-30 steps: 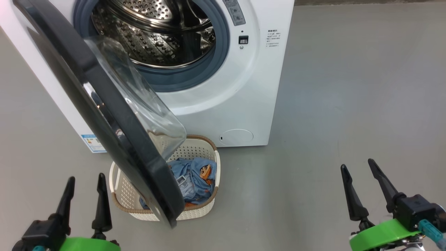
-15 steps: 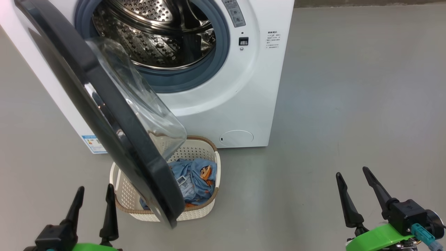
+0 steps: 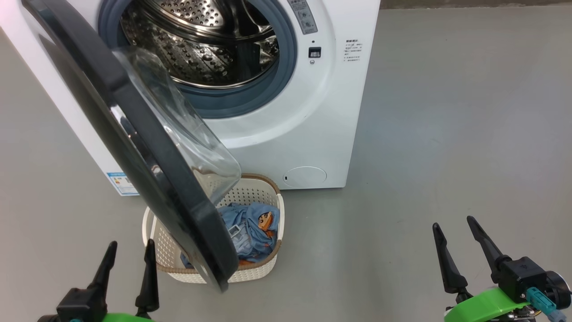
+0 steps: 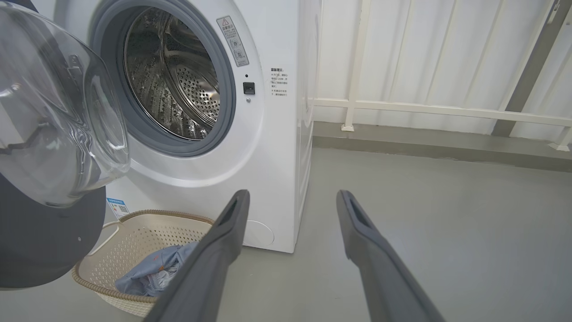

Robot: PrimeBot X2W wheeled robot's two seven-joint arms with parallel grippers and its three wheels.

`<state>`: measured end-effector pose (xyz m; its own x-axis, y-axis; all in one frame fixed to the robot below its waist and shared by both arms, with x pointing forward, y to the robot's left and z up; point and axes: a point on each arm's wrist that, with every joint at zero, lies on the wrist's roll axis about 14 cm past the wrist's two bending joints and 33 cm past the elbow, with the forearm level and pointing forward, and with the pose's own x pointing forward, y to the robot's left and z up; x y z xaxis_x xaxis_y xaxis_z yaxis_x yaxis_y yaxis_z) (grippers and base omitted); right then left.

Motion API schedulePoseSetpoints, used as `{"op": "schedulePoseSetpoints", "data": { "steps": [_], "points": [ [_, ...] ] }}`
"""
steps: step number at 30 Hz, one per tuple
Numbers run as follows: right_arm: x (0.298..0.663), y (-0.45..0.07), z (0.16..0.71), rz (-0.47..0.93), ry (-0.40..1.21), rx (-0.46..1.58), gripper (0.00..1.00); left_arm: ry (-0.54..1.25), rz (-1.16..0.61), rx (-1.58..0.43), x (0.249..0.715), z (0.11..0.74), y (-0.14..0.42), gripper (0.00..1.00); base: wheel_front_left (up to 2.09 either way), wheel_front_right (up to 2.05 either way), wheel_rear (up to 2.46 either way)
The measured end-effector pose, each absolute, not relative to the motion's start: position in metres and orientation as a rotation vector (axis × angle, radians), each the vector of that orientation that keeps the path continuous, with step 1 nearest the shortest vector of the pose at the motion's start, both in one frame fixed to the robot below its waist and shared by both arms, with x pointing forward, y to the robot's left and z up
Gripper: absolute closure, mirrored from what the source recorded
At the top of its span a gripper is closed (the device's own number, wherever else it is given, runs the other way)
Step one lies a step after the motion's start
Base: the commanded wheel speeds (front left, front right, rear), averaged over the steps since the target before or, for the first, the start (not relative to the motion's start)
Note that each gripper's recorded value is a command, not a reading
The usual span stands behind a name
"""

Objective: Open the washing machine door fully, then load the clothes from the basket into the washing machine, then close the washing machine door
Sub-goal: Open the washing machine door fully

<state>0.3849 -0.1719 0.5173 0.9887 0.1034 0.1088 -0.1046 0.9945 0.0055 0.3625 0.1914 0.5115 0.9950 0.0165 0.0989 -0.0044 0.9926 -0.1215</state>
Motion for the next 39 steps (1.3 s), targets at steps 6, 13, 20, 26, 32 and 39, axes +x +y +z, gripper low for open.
{"op": "schedulePoseSetpoints", "data": {
  "steps": [6, 13, 20, 26, 32, 39],
  "points": [
    [0.385, -0.171, 0.514, 0.103, -0.098, 0.015, 0.00, -0.100, 0.003, -0.123, 0.362, 0.511, 0.189, 0.00, 0.00, 0.00, 0.00],
    [0.385, -0.172, 0.512, 0.102, -0.093, 0.016, 0.00, -0.100, -0.009, -0.125, 0.362, 0.512, 0.187, 0.00, 0.00, 0.00, 0.00],
    [0.385, -0.172, 0.511, 0.100, -0.090, 0.018, 0.00, -0.103, -0.036, -0.129, 0.363, 0.513, 0.181, 0.22, 0.00, 0.00, 0.00],
    [0.385, -0.172, 0.509, 0.099, -0.085, 0.021, 0.00, -0.102, -0.050, -0.150, 0.363, 0.512, 0.176, 1.00, 0.00, 0.00, 0.00],
    [0.386, -0.172, 0.507, 0.098, -0.079, 0.035, 0.00, -0.202, -0.034, -0.165, 0.366, 0.544, 0.185, 1.00, 0.00, 0.00, 0.00],
    [0.385, -0.173, 0.506, 0.097, -0.075, 0.037, 0.00, -0.523, -0.047, -0.142, 0.365, 0.646, 0.191, 1.00, 0.00, 0.00, 0.00]
  ]
}}
